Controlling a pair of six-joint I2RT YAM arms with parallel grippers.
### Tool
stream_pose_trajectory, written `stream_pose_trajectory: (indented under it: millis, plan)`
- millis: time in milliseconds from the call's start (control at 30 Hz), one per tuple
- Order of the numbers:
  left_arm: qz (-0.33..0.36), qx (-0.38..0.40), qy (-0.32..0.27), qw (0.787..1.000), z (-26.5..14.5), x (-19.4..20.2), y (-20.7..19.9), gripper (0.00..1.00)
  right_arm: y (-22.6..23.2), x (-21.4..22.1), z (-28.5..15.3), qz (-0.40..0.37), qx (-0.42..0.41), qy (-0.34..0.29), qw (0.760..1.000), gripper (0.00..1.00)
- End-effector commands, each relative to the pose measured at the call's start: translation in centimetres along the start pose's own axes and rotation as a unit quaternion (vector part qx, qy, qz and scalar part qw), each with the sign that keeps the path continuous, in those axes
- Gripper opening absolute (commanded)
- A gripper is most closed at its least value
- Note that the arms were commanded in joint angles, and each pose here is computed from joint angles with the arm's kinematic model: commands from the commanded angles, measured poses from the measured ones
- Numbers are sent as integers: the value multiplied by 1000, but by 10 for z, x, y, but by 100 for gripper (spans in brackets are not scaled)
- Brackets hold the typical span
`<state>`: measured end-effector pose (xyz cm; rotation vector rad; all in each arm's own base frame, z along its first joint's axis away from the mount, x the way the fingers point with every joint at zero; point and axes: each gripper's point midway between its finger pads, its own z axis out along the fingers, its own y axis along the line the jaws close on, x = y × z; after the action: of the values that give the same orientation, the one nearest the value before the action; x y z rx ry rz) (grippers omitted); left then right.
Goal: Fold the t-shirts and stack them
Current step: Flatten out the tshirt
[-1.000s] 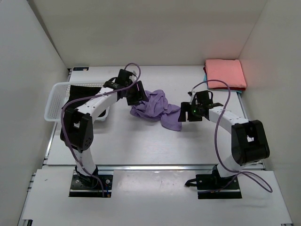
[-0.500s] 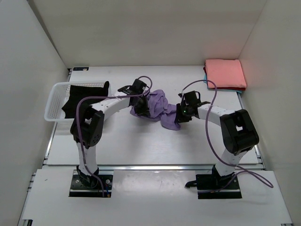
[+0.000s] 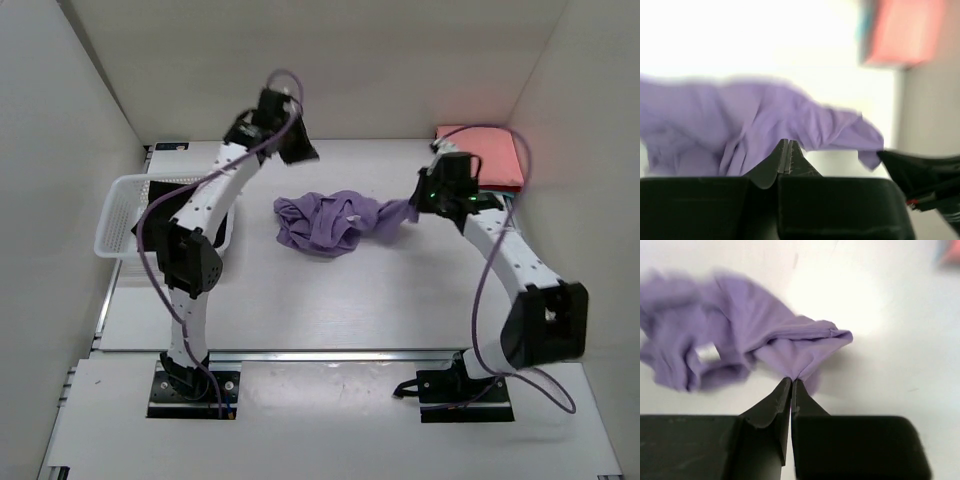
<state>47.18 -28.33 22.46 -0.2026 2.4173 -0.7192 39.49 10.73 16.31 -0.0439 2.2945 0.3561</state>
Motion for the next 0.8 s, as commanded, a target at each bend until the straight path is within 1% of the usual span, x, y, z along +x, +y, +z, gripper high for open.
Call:
stream_pose_trajectory:
  millis: [0,33,67,100,133,167,200,233,267,300,333,367,400,433,467,533,567,600,667,700,733,767]
  plan:
    - [9,91,-104,990,-92,-82,-46,0,-19,-102,-80,-28,59,-174,983,0]
    - [13,123,-110,986,-104,-89,-59,0,-20,-118,-102,-33,61,-211,975,0]
    - [10,139,-125,982,-118,-100,-59,0,-21,-132,-124,-38,62,-242,968,0]
    - [6,149,-134,980,-129,-104,-62,0,-25,-137,-135,-38,60,-253,965,0]
    - [17,157,-132,979,-138,-99,-62,0,-27,-138,-143,-38,51,-258,964,0]
    - [19,141,-109,984,-124,-85,-50,0,-22,-135,-151,-40,42,-257,965,0]
    - [39,131,-93,986,-117,-67,-45,0,-16,-128,-153,-49,35,-250,966,0]
    - [66,131,-92,985,-121,-55,-50,0,-12,-120,-149,-52,31,-241,969,0]
    - [70,112,-64,989,-108,-35,-39,0,-13,-110,-145,-52,34,-231,971,0]
    - [87,109,-35,990,-97,-8,-41,11,-5,-99,-144,-55,26,-227,972,1]
    - [110,118,-14,987,-92,15,-50,32,1,-90,-140,-54,18,-220,974,0]
    - [117,115,0,986,-82,27,-46,38,-1,-82,-139,-44,22,-220,974,0]
    - [135,120,29,983,-71,58,-55,44,4,-79,-142,-44,14,-224,974,0]
    - [149,127,51,979,-65,81,-64,47,3,-66,-136,-38,10,-213,976,0]
    - [161,125,75,976,-54,106,-64,46,-1,-57,-131,-30,14,-202,979,0]
    - [174,121,101,972,-41,133,-64,41,-8,-47,-129,-15,18,-196,980,0]
    - [178,117,117,970,-32,150,-65,42,-7,-41,-125,-17,13,-187,982,0]
    - [178,114,123,970,-26,157,-63,44,-11,-38,-123,-12,19,-184,983,1]
    - [167,110,138,970,-12,173,-62,55,-18,-29,-122,-5,31,-176,984,0]
    - [161,112,145,970,-6,182,-62,56,-21,-25,-119,2,38,-171,985,0]
    - [146,106,149,972,0,187,-57,61,-27,-19,-117,5,44,-165,985,0]
    - [133,109,144,974,5,190,-62,63,-30,-15,-116,8,47,-159,986,0]
